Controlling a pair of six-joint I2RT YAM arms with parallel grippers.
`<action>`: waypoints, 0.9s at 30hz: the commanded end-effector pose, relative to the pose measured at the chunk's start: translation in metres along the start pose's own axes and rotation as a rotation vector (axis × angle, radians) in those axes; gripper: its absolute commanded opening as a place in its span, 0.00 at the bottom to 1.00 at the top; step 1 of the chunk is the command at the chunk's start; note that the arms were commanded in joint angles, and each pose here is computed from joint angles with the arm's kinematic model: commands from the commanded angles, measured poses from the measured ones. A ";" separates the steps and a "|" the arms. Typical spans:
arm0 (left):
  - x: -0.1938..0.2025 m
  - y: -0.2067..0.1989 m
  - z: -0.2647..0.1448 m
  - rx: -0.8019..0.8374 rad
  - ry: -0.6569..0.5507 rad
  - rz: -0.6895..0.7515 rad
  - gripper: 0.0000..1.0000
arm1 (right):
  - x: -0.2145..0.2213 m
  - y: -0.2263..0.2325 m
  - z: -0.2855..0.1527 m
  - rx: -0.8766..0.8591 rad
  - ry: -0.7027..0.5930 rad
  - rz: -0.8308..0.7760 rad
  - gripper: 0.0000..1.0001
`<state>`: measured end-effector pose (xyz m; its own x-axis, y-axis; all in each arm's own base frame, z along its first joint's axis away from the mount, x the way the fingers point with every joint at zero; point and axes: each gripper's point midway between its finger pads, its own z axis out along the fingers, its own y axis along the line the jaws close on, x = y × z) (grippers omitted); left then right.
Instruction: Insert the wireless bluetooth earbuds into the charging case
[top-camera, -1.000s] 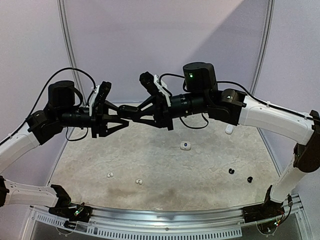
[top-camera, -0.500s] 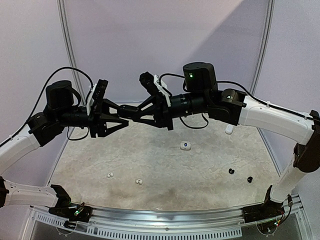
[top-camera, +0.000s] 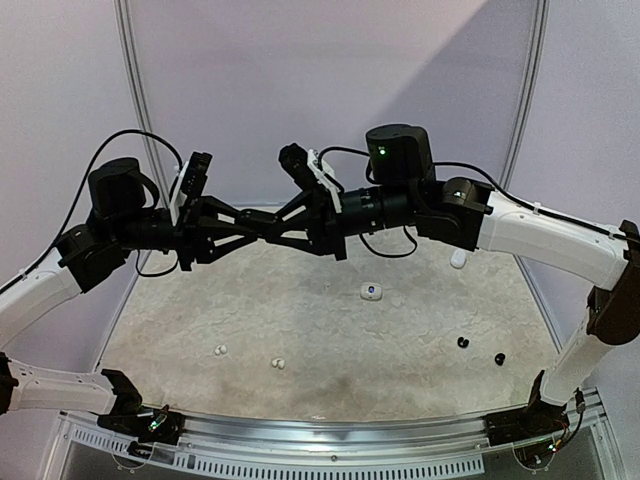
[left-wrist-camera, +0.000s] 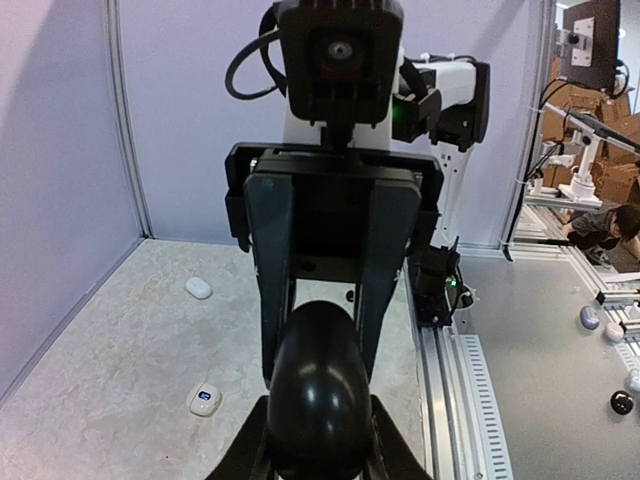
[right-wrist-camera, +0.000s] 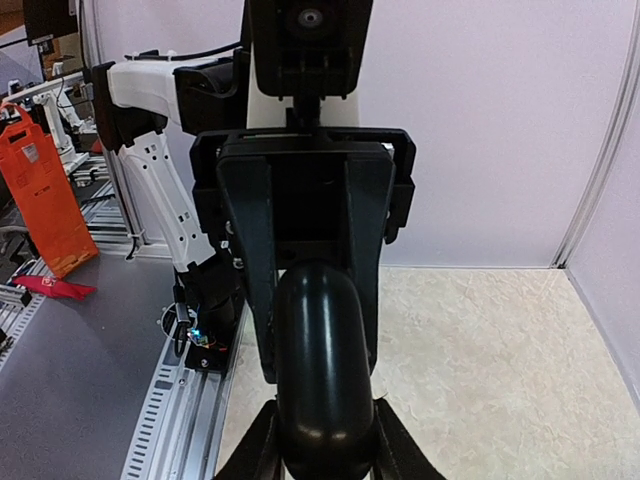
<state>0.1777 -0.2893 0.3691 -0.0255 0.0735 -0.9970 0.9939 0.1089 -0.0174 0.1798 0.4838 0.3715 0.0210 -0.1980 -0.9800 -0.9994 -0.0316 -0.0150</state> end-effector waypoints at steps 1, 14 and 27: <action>0.008 0.002 0.000 -0.012 0.024 -0.017 0.00 | -0.004 -0.010 -0.001 0.056 -0.004 -0.005 0.38; 0.017 -0.006 -0.001 0.026 0.068 0.163 0.00 | -0.004 -0.024 0.001 0.125 -0.001 -0.006 0.61; 0.024 -0.009 -0.004 0.030 0.115 0.251 0.00 | 0.014 -0.035 0.005 0.160 0.050 0.041 0.57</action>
<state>0.1748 -0.2844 0.3356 0.1741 0.2196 -0.9599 0.9791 0.0656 0.1926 0.2021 0.4833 0.3715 0.0166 -0.2094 -0.9777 -0.9953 0.0896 -0.0361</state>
